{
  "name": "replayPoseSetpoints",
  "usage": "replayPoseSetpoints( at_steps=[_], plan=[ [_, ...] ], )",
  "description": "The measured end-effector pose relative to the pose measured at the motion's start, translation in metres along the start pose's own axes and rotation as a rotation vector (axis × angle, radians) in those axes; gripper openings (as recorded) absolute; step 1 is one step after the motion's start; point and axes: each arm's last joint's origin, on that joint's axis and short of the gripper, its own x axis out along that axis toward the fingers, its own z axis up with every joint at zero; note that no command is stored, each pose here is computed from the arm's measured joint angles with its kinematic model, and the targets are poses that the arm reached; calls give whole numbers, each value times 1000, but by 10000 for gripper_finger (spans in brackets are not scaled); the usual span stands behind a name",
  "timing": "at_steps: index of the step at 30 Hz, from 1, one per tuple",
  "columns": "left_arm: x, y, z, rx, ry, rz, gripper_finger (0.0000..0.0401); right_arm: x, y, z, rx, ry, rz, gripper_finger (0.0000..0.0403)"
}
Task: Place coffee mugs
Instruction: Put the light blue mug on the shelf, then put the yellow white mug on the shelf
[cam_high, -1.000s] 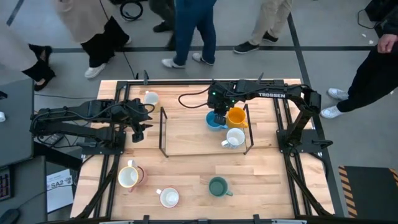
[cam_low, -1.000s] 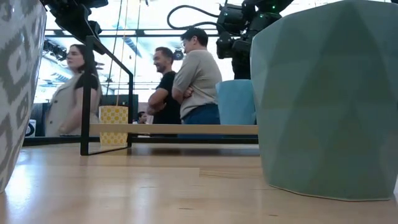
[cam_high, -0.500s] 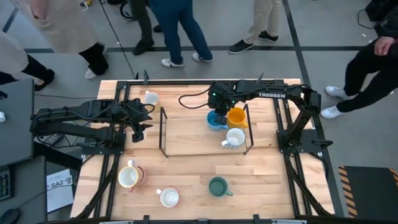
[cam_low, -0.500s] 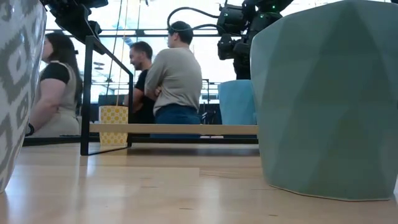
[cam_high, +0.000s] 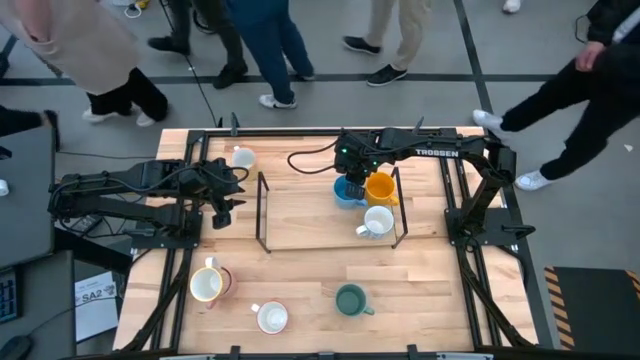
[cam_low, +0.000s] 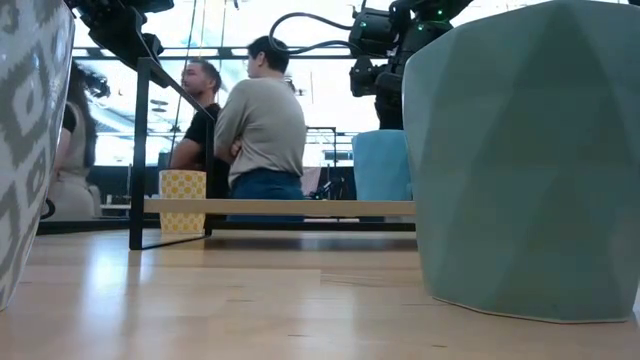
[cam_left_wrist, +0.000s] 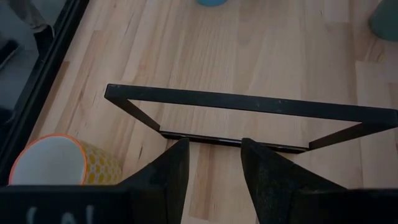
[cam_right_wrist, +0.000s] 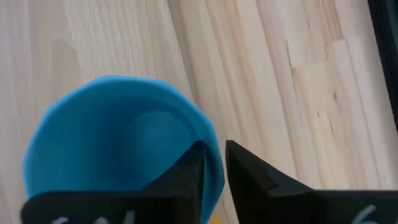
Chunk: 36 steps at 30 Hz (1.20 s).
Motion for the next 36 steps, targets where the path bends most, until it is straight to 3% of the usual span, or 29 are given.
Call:
replayPoseSetpoints(
  at_steps=[13,26,36],
  plan=[
    [0,0,0,0,1,0,153,0,0,0,0,-1,0,178],
    [0,0,0,0,1,0,153,-4,0,4,-3,-13,0,184],
    [0,0,0,0,1,0,153,-42,-1,25,-30,-85,-5,184]
  ],
)
